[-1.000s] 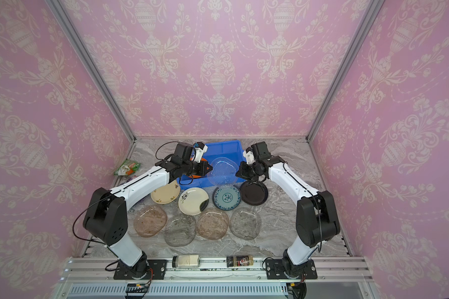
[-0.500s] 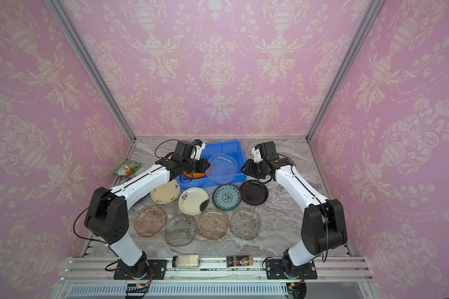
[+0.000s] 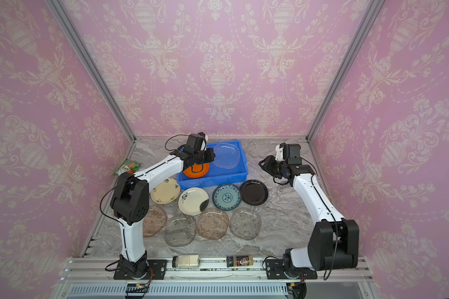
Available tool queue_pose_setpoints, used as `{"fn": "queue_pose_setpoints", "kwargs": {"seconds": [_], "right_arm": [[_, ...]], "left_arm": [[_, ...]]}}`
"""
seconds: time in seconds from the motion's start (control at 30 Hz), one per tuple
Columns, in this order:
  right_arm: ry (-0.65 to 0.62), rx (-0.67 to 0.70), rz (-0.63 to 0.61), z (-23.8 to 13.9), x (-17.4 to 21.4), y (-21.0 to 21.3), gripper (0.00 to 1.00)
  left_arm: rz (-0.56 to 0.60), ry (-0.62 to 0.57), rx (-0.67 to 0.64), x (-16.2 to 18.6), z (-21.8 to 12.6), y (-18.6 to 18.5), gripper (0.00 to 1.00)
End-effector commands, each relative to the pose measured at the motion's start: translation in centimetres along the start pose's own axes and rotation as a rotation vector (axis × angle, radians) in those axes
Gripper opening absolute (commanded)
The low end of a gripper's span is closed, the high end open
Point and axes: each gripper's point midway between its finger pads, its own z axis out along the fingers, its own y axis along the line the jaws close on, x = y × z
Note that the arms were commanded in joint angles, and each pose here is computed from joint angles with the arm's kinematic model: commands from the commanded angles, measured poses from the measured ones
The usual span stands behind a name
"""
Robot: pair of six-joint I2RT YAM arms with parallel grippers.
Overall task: Place the plates into the plastic bin on the countertop
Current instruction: 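Lower the glass plate into the bin with the left gripper while the right gripper withdraws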
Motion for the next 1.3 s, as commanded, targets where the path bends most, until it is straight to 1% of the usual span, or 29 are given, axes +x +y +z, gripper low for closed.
{"fn": "queue_pose_setpoints", "kwargs": {"seconds": [0.0, 0.17, 0.3, 0.43, 0.6, 0.87, 1.0, 1.13, 1.27], "right_arm": [[0.004, -0.032, 0.034, 0.3, -0.5, 0.1, 0.41], [0.008, -0.041, 0.056, 0.9, -1.2, -0.3, 0.41], [0.015, -0.05, 0.073, 1.6, -1.8, -0.7, 0.41], [0.021, -0.052, 0.099, 2.0, -2.4, -1.3, 0.41], [0.007, -0.056, 0.126, 2.0, -2.7, -2.3, 0.41], [0.013, -0.074, 0.15, 2.5, -2.7, -2.7, 0.41], [0.015, -0.078, 0.155, 2.7, -2.6, -2.8, 0.41], [0.015, -0.083, 0.158, 2.6, -2.6, -2.7, 0.41], [0.017, -0.087, 0.159, 2.6, -2.6, -2.6, 0.41]], "left_arm": [[-0.106, -0.069, -0.017, -2.1, 0.4, 0.4, 0.0], [-0.163, -0.083, -0.072, -1.9, 1.7, 2.1, 0.0], [-0.211, -0.067, -0.07, -1.7, 3.4, 3.2, 0.0], [-0.228, -0.051, -0.081, -1.1, 4.7, 3.8, 0.0], [-0.244, -0.054, -0.092, -0.9, 5.4, 4.3, 0.0], [-0.269, -0.031, -0.1, -0.2, 6.7, 4.9, 0.0], [-0.27, -0.023, -0.096, -0.2, 7.2, 4.9, 0.08], [-0.277, -0.014, -0.092, 0.0, 7.7, 4.9, 0.13], [-0.275, -0.008, -0.087, 0.0, 7.8, 4.8, 0.2]]}}
